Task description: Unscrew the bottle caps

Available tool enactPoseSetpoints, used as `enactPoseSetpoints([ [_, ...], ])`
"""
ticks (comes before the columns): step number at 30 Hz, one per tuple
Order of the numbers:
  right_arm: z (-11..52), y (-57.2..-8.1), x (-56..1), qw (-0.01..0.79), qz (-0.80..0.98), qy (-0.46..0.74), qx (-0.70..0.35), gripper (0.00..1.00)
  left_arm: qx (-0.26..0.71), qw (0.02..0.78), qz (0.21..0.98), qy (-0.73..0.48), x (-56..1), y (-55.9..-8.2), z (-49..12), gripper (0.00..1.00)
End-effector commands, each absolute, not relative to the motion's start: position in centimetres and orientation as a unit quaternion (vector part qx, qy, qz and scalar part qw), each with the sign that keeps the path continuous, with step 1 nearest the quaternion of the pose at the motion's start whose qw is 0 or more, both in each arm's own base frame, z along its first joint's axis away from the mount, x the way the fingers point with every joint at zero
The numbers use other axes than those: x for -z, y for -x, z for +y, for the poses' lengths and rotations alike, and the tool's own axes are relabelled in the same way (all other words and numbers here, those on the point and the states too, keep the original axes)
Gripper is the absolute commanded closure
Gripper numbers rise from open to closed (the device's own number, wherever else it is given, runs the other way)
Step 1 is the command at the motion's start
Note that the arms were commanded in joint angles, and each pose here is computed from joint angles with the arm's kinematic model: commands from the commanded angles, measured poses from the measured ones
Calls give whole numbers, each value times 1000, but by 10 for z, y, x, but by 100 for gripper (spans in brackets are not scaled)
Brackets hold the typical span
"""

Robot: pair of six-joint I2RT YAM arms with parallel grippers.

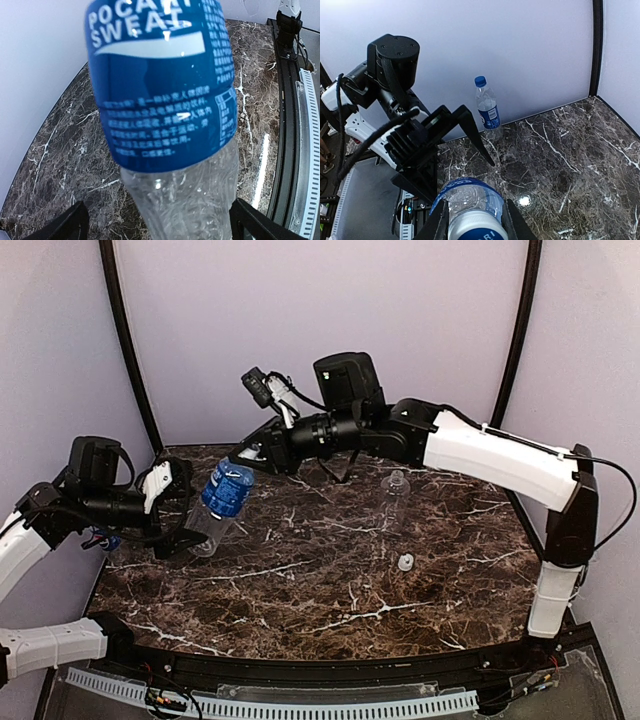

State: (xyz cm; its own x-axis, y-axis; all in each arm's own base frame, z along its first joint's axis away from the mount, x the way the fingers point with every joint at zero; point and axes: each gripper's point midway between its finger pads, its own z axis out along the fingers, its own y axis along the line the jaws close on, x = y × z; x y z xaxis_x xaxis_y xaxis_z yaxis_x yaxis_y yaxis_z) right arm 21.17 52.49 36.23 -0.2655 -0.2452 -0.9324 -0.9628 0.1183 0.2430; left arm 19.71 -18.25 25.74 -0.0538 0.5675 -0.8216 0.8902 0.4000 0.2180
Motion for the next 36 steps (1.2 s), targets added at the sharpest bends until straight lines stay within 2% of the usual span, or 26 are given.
enactPoseSetpoints([
  [1,546,-195,-375,383,608,462,-520,100,197,435,702,-528,-248,-186,-186,1],
  [12,560,-192,-376,380,602,443,-544,100,187,444,710,-513,-246,-196,-187,13],
  [23,565,-192,-385,390,587,425,-568,100,210,452,722,-480,-254,-203,-193,5],
  [28,560,-194,-382,397,594,424,-557,100,200,466,722,-470,-263,-209,-191,24],
  [33,555,-197,-375,398,606,422,-544,100,187,473,724,-466,-266,-214,-189,36],
  [34,553,-198,-374,397,610,421,-541,96,178,475,725,-465,-266,-216,-187,38],
  [35,551,-200,-373,394,615,420,-539,71,172,475,726,-466,-265,-217,-185,39],
  [36,547,-201,-371,388,623,419,-534,59,155,479,727,-467,-265,-220,-182,40],
])
